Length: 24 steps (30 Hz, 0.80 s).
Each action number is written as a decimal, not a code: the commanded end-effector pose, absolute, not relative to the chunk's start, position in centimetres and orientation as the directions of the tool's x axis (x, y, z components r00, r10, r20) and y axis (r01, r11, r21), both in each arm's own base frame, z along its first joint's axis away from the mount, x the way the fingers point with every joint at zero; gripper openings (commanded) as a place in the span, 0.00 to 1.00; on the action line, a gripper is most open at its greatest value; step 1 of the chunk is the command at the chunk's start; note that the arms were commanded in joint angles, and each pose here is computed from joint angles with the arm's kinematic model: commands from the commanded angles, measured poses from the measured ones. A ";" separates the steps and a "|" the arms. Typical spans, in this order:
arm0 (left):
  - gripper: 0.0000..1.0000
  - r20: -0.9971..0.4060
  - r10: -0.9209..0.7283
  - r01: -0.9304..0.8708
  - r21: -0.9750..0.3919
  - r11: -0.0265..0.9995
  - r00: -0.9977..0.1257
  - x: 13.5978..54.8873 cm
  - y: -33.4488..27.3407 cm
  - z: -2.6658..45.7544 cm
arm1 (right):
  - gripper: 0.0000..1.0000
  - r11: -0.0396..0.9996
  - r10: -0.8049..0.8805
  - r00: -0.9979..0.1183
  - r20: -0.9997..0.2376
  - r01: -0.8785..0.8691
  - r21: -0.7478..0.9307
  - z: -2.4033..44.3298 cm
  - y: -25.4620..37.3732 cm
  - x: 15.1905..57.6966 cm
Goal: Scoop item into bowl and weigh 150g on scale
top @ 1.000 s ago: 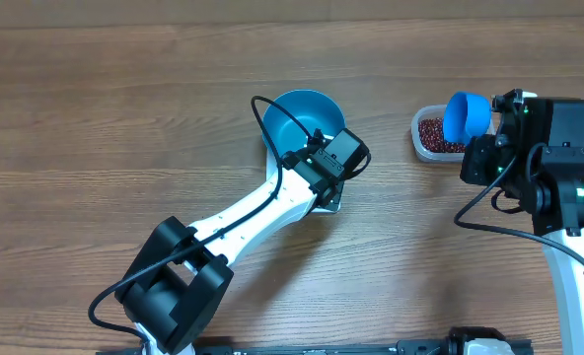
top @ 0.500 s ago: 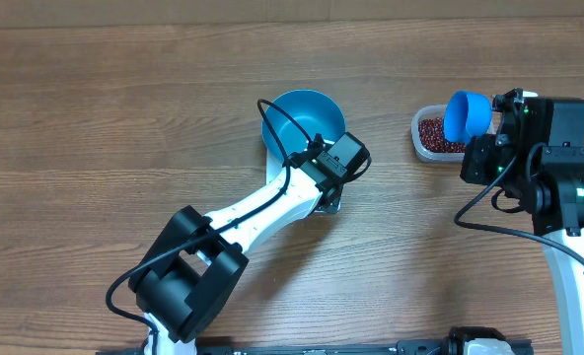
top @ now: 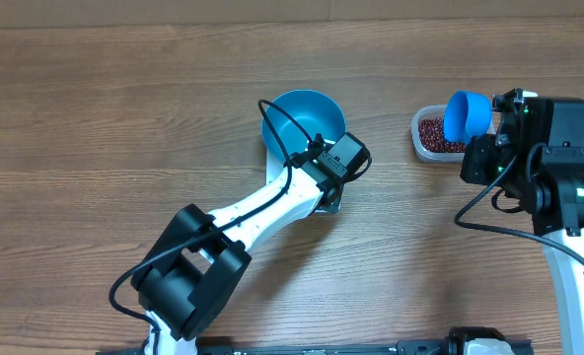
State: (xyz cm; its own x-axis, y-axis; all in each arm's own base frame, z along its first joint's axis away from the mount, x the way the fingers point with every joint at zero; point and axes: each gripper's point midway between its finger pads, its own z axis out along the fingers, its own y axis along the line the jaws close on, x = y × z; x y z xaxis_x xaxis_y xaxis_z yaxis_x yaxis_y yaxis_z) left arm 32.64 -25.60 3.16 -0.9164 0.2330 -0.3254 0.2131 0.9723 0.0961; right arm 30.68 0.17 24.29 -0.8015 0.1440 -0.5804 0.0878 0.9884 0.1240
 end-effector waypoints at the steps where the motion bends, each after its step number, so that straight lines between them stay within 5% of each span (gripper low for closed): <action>1: 0.04 -0.319 0.197 0.171 0.108 0.979 -0.927 33.0 -24.7 2.3 | 0.04 0.989 0.139 -0.776 -0.615 0.084 0.118 25.7 0.0 31.2; 24: 0.04 -0.261 0.203 0.188 0.082 0.979 -0.944 32.2 -25.2 0.2 | 0.04 0.989 0.140 -0.776 -0.615 0.084 0.118 25.7 0.0 31.1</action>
State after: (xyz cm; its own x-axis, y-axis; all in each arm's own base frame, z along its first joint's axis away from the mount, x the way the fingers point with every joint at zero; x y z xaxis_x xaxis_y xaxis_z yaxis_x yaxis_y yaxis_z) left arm 32.97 -25.63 2.12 -0.9263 0.2071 -0.3147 0.1926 0.9783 0.0768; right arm 30.67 0.17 24.29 -0.8017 0.1440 -0.5801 0.0879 0.9884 0.1239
